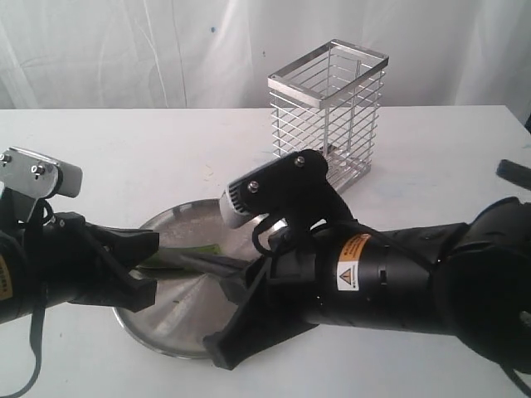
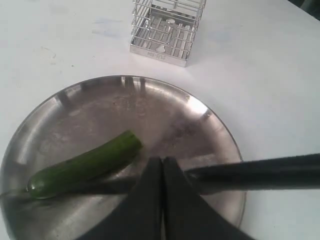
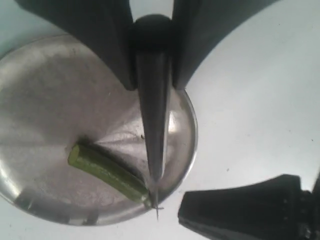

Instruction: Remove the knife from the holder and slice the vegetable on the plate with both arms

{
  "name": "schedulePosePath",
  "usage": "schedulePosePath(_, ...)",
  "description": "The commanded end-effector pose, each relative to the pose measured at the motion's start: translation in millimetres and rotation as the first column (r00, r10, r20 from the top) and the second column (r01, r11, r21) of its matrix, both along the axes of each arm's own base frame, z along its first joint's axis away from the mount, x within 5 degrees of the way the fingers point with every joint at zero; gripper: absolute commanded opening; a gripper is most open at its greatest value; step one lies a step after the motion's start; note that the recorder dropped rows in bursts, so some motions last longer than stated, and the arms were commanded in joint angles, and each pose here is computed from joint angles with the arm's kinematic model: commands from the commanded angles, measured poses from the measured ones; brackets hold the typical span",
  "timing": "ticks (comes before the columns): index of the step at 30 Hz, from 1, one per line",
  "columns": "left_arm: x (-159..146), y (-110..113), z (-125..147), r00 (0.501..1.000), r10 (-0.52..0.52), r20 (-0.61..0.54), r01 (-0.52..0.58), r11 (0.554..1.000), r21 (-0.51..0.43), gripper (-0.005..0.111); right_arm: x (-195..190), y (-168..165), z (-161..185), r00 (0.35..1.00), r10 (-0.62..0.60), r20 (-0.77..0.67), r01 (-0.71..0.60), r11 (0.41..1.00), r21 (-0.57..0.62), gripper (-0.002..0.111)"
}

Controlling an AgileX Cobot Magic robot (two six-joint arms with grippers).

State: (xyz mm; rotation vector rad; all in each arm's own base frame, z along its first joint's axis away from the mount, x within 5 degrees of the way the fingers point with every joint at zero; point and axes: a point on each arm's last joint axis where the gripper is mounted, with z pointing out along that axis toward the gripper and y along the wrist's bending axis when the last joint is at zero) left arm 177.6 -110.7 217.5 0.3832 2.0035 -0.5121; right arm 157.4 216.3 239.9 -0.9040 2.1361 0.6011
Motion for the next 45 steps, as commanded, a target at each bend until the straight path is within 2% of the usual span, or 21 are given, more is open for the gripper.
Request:
schedulePosePath(1, 0, -1, 1, 1.000, -0.006, -0.002, 0.006, 1.000, 0.003, 0.000, 5, 1, -8, 1.000, -0.012, -0.021, 0.011, 0.999, -0.032, 0.000)
schedulePosePath(8, 0, -1, 1, 1.000, -0.006, -0.002, 0.006, 1.000, 0.003, 0.000, 7, 4, -33, 0.996, 0.015, -0.085, -0.027, 0.988, -0.151, 0.000)
schedulePosePath(14, 0, -1, 1, 1.000, -0.006, -0.002, 0.006, 1.000, 0.003, 0.000, 8, 2, -52, 0.991, 0.076, -0.106, -0.104, 0.950, -0.296, 0.000)
schedulePosePath(20, -1, -1, 0, 1.000, -0.004, -0.011, 0.004, 1.000, 0.010, 0.000, 8, 2, -57, 0.990, 0.079, -0.118, -0.113, 0.942, -0.316, 0.000)
schedulePosePath(27, -1, 0, -1, 1.000, -0.002, -0.021, 0.002, 1.000, 0.017, 0.000, 2, -5, -69, 0.973, 0.059, -0.225, -0.149, 0.901, -0.408, 0.000)
schedulePosePath(36, -1, 0, -3, 0.999, 0.002, -0.037, -0.001, 1.000, 0.030, 0.000, 5, -1, -84, 0.967, 0.049, -0.249, -0.155, 0.889, -0.430, 0.000)
schedulePosePath(45, -2, 1, -4, 0.999, 0.004, -0.043, -0.002, 0.999, 0.035, 0.000, 6, 1, -87, 0.967, 0.047, -0.251, -0.155, 0.888, -0.432, 0.018)
